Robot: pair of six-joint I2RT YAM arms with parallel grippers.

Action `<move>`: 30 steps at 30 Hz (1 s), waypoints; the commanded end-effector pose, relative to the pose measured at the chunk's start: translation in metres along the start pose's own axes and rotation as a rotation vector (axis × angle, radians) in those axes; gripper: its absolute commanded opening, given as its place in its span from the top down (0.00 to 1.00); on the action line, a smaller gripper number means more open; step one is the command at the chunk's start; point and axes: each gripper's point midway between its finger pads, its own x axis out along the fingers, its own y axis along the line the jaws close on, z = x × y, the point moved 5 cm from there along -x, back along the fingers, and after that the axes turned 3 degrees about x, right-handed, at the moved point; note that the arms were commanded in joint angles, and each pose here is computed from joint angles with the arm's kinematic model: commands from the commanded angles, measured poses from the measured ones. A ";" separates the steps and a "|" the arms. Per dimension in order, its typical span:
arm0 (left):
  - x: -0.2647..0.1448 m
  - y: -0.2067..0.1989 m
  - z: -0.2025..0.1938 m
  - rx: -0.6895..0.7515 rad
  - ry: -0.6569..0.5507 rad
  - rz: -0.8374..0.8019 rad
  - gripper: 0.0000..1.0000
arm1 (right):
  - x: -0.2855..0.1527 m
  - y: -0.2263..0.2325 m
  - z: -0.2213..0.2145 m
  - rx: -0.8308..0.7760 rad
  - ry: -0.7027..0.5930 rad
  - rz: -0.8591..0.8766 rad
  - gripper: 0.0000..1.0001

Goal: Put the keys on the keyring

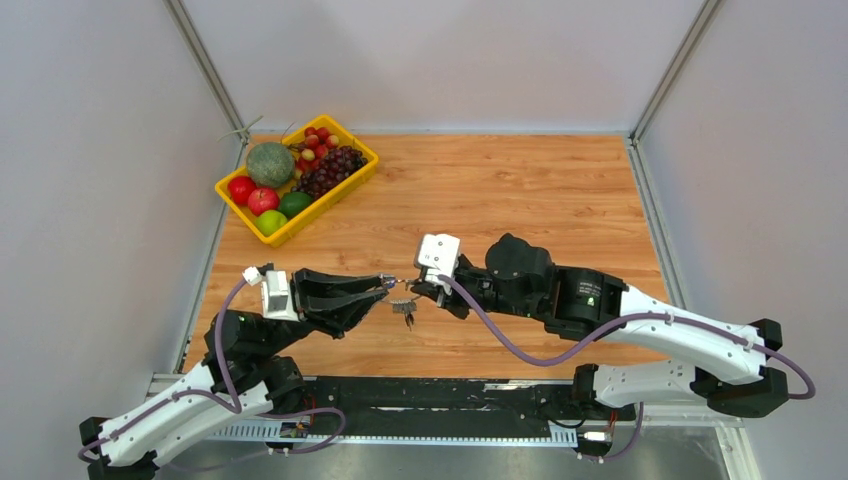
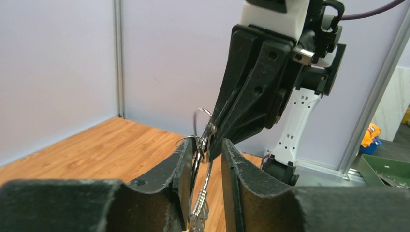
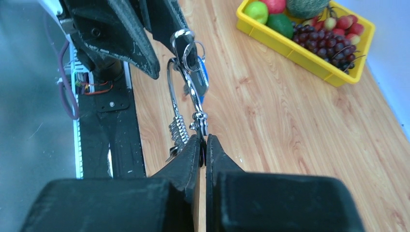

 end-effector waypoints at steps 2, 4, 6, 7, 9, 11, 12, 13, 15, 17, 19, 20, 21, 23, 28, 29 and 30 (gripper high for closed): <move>-0.005 0.006 -0.005 -0.003 0.029 0.053 0.62 | -0.029 -0.021 0.064 0.036 -0.232 -0.118 1.00; -0.008 0.009 -0.005 -0.007 0.023 0.082 0.60 | -0.032 -0.022 0.066 0.036 -0.238 -0.130 1.00; -0.010 0.012 -0.005 -0.009 0.017 0.114 0.58 | -0.034 -0.024 0.065 0.036 -0.240 -0.140 1.00; -0.011 0.015 -0.004 -0.011 0.014 0.135 0.57 | -0.034 -0.024 0.064 0.035 -0.239 -0.142 1.00; -0.013 0.018 -0.004 -0.012 0.014 0.164 0.55 | -0.034 -0.025 0.062 0.035 -0.232 -0.154 1.00; -0.015 0.022 -0.005 -0.013 0.016 0.194 0.54 | -0.032 -0.027 0.059 0.040 -0.221 -0.171 1.00; -0.016 0.024 -0.005 -0.015 0.020 0.211 0.54 | -0.031 -0.029 0.056 0.045 -0.213 -0.185 1.00; -0.017 0.027 -0.005 -0.017 0.019 0.240 0.53 | -0.030 -0.031 0.053 0.053 -0.205 -0.202 1.00; -0.019 0.031 -0.006 -0.020 0.024 0.273 0.51 | -0.028 -0.037 0.046 0.069 -0.185 -0.243 1.00; -0.021 0.034 -0.008 -0.029 0.030 0.306 0.51 | -0.025 -0.044 0.039 0.094 -0.164 -0.278 1.00; -0.024 0.039 -0.011 -0.041 0.034 0.350 0.51 | -0.020 -0.051 0.031 0.120 -0.140 -0.312 1.00; -0.026 0.041 -0.014 -0.045 0.046 0.370 0.50 | -0.018 -0.054 0.027 0.134 -0.131 -0.323 1.00; -0.028 0.046 -0.014 -0.053 0.044 0.415 0.50 | -0.016 -0.059 0.022 0.148 -0.118 -0.340 1.00; -0.032 0.055 -0.018 -0.066 0.068 0.499 0.49 | -0.011 -0.069 0.011 0.182 -0.089 -0.381 1.00; -0.044 0.071 -0.033 -0.067 0.175 0.663 0.49 | 0.004 -0.093 -0.027 0.281 -0.002 -0.418 1.00; -0.045 0.071 -0.032 -0.071 0.178 0.668 0.49 | 0.008 -0.096 -0.037 0.312 0.020 -0.427 1.00; -0.046 0.072 -0.035 -0.070 0.195 0.677 0.47 | 0.012 -0.098 -0.046 0.332 0.038 -0.433 1.00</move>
